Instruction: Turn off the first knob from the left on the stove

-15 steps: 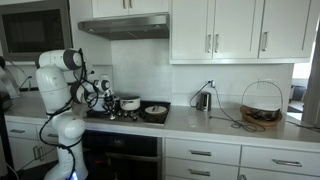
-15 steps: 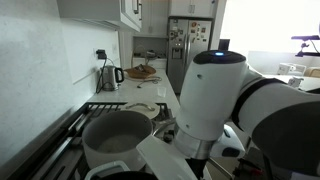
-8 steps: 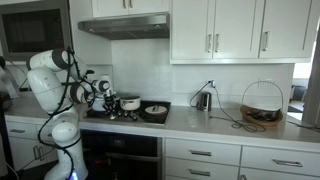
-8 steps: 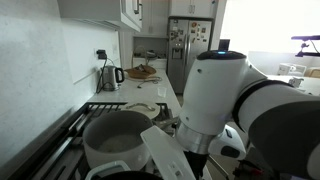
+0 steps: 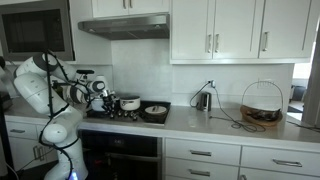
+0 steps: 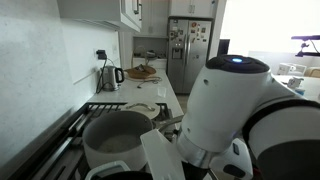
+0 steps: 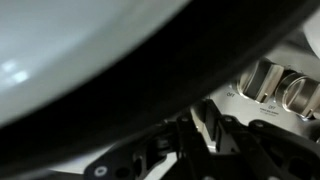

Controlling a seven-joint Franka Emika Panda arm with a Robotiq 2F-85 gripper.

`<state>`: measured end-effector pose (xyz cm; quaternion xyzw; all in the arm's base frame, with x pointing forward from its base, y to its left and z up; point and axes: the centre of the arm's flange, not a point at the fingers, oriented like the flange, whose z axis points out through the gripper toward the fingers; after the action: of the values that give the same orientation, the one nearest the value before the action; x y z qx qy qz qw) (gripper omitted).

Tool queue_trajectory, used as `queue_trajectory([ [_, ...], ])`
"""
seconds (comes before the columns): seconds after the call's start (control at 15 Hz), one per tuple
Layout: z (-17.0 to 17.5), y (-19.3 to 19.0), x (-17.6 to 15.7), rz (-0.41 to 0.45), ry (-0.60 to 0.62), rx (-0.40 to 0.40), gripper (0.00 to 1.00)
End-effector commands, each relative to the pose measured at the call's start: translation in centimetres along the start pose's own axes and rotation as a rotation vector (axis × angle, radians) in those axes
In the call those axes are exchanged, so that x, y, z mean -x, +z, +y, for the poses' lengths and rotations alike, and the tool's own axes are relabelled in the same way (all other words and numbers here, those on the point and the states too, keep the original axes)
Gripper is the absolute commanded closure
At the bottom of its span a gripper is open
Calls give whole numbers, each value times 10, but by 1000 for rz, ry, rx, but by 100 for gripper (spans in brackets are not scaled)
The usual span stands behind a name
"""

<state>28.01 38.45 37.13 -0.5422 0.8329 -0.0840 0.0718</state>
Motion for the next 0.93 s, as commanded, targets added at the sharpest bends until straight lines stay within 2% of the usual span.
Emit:
queue_trajectory([
  [0.0, 8, -28, 27, -41, 38, -25, 55],
  [0.07, 7, -32, 29, -59, 46, -34, 50],
  [0.13, 4, -14, 10, -28, 17, -29, 41],
  [0.2, 6, -18, 13, -35, 11, -39, 59],
  [0.33, 6, -16, 11, -28, 10, -38, 43],
  [0.4, 6, -14, 10, -25, 12, -37, 41],
  [0.87, 6, -14, 10, -24, 12, -37, 41],
])
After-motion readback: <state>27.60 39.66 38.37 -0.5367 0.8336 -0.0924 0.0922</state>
